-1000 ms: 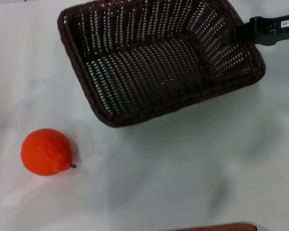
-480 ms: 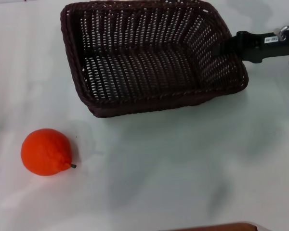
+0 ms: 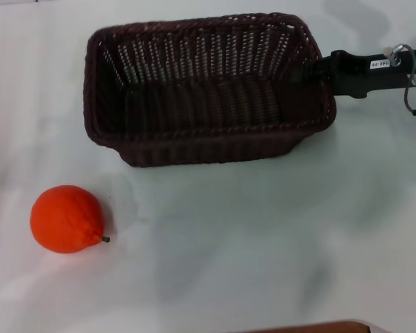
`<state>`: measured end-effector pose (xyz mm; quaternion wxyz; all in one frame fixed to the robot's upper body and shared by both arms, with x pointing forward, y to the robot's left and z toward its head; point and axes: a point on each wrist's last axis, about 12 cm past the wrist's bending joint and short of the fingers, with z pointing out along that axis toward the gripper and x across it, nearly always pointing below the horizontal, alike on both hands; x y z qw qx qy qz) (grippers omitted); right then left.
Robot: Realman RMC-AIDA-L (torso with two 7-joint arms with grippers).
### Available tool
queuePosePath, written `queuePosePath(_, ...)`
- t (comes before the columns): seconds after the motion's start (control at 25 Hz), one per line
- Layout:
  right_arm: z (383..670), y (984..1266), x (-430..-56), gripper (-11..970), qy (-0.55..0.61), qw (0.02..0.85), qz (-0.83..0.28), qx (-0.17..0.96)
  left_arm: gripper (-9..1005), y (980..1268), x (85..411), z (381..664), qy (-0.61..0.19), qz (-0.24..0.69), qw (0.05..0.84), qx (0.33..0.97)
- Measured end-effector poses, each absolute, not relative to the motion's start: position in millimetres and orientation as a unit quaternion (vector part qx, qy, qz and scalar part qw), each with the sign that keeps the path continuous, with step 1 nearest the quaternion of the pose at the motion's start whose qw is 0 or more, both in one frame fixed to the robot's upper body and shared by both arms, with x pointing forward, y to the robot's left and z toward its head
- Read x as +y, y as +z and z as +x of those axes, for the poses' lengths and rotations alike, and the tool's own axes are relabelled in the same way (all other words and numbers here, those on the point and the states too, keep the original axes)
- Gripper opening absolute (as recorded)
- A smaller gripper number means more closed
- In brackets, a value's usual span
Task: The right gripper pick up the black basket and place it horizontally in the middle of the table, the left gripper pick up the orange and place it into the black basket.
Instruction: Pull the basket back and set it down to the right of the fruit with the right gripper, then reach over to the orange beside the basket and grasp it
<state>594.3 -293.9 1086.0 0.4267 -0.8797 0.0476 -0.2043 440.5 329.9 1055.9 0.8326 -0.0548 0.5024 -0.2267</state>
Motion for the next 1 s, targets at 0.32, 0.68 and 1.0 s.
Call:
queuePosePath(0.32, 589.4, 1081.5, -295.8, 564, -0.21, 0.433, -0.875, 0.059, 865, 1055.3, 330.8, 439.0, -0.225, -0.056, 0.832, 0.504)
queuePosePath(0.68, 594.3, 1092.3, -318.7, 773, -0.276, 0.442, -0.848, 0.091, 857, 1052.2, 331.9, 430.8, -0.234, -0.06, 0.826, 0.509)
queuePosePath(1.0, 610.7, 1117.9, -333.3, 775, -0.475, 0.46, -0.741, 0.112, 849, 1034.9, 326.8, 407.9, -0.276, 0.022, 0.76, 0.588)
